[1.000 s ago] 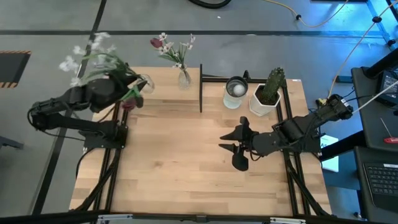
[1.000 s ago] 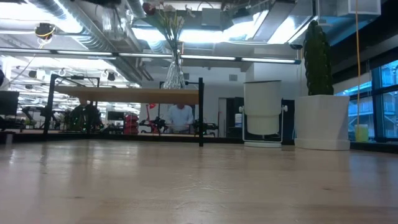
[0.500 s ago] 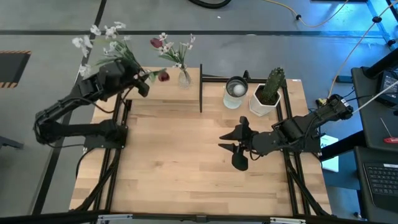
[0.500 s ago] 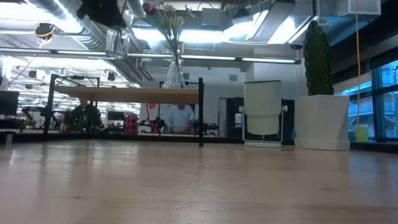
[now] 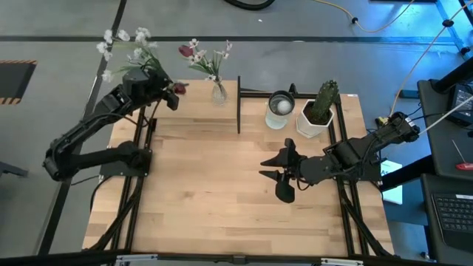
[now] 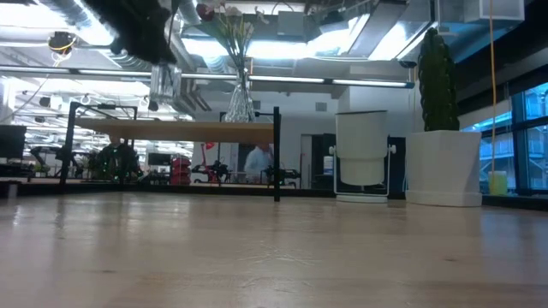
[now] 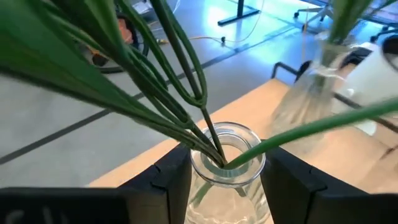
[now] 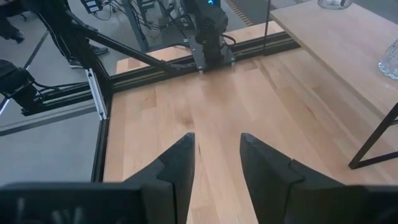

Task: Pick and place flowers into a vace then onto a shelf
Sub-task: Put the transparent vase with flowers on the shelf

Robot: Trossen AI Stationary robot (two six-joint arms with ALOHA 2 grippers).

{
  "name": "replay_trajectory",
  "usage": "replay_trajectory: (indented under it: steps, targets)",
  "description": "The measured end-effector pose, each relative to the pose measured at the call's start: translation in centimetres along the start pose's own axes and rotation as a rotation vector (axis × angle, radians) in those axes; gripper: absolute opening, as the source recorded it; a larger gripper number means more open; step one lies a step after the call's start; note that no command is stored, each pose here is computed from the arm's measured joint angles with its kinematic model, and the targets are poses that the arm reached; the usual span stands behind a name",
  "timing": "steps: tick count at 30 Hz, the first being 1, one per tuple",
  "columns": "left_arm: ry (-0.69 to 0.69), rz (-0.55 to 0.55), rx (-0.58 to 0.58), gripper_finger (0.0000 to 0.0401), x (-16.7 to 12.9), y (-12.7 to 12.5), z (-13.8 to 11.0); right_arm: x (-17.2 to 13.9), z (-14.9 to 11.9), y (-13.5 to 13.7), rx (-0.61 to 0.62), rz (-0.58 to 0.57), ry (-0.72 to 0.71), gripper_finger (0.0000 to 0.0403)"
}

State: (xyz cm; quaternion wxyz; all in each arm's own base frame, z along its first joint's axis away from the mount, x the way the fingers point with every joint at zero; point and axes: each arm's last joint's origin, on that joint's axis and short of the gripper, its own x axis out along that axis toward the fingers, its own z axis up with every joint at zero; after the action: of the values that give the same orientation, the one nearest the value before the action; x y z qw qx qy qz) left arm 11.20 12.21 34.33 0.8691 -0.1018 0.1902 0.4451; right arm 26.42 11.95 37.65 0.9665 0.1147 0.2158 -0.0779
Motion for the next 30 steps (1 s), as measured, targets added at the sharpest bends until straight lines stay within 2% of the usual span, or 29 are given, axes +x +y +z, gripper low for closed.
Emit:
replay_trajectory:
  steps: [9,22,30]
  targets:
    - [0.003,0.055,-0.045,0.0156,1.9,1.8,-2.0,0.0,0.0,0.0,0.000,-0.001,-0.001,0.0130]
    - [0.053,0.099,-0.045,0.0156,3.1,3.4,-4.1,0.0,0.1,0.0,0.001,-0.008,-0.009,0.0130]
    - [0.053,0.117,-0.047,0.0158,3.1,3.7,-4.2,0.0,0.1,0.0,-0.001,-0.009,-0.009,0.0130]
